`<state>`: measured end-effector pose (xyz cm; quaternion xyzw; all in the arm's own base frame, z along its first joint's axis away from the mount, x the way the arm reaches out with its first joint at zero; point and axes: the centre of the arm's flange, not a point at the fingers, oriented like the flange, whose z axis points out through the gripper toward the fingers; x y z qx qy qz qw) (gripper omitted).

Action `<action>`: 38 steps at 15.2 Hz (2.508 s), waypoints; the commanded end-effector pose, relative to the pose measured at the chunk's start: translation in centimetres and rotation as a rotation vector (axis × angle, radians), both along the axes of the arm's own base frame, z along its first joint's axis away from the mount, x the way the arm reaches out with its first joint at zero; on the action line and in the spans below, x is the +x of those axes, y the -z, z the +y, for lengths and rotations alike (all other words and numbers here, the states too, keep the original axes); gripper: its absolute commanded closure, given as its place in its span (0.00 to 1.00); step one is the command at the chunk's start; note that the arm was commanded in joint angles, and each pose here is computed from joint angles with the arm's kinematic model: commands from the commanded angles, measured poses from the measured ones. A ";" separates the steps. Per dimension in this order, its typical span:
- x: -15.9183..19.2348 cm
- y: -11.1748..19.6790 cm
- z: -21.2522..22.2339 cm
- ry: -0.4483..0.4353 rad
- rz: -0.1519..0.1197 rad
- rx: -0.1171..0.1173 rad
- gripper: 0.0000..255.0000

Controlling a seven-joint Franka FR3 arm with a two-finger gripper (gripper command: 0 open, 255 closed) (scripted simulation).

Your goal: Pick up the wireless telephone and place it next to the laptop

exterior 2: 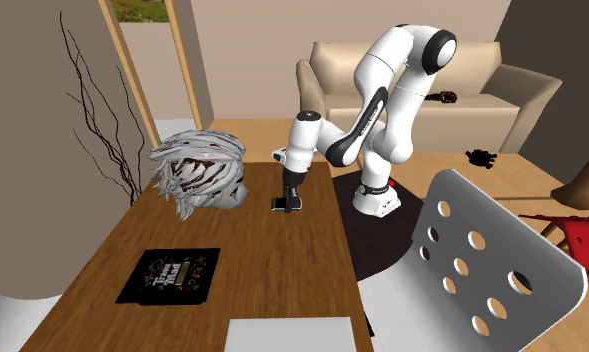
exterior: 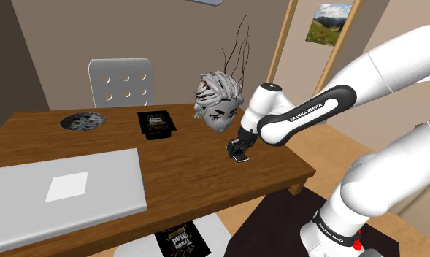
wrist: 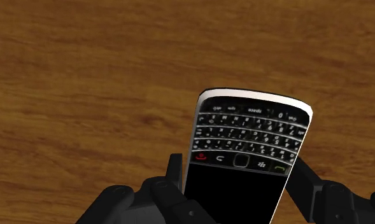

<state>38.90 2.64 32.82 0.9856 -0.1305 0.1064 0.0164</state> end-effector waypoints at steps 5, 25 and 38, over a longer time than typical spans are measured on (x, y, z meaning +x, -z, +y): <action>0.0 -0.4 0.0 0.000 0.002 0.000 1.00; 0.7 -9.7 2.5 0.000 0.002 0.000 1.00; 5.0 -9.7 19.1 0.000 0.002 0.000 1.00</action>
